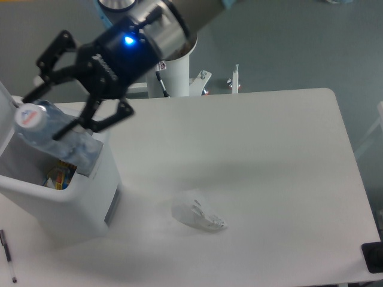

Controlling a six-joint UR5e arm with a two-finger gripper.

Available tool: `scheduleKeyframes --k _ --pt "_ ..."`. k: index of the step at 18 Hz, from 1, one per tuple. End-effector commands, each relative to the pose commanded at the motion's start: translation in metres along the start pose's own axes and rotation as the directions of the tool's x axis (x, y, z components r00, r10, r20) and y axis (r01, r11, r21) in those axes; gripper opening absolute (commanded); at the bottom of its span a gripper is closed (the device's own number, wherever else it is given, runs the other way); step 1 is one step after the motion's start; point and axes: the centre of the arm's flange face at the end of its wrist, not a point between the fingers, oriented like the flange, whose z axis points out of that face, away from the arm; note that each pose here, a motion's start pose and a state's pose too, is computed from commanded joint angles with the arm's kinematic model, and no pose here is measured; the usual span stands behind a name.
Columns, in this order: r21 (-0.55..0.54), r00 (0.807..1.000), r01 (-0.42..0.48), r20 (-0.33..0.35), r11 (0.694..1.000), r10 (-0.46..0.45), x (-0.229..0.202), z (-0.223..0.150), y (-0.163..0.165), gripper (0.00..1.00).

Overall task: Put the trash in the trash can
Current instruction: 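Carry the bottle over the white trash bin and open the gripper, then move the gripper away from the bin toward the crumpled plastic bag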

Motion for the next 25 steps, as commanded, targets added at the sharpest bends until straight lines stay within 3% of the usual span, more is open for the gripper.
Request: scheduleKeyframes --k 9,11,14,16,21,25 --pt "-0.057 0.998 -0.053 -0.021 0.997 0.052 -0.011 0.043 0.03 0.29" --pt "-0.094 0.994 -0.111 -0.015 0.989 0.11 -0.012 0.055 0.047 0.42" --pt "-0.117 0.983 -0.183 -0.043 0.976 0.179 -0.011 0.064 0.075 0.52" --pt "-0.119 0.981 -0.19 -0.046 0.974 0.186 -0.008 0.064 0.081 0.54" --pt "-0.129 0.981 -0.193 -0.043 0.973 0.189 -0.018 0.06 0.101 0.9" --pt "-0.112 0.979 -0.196 0.028 0.974 0.2 -0.038 0.021 0.104 0.99"
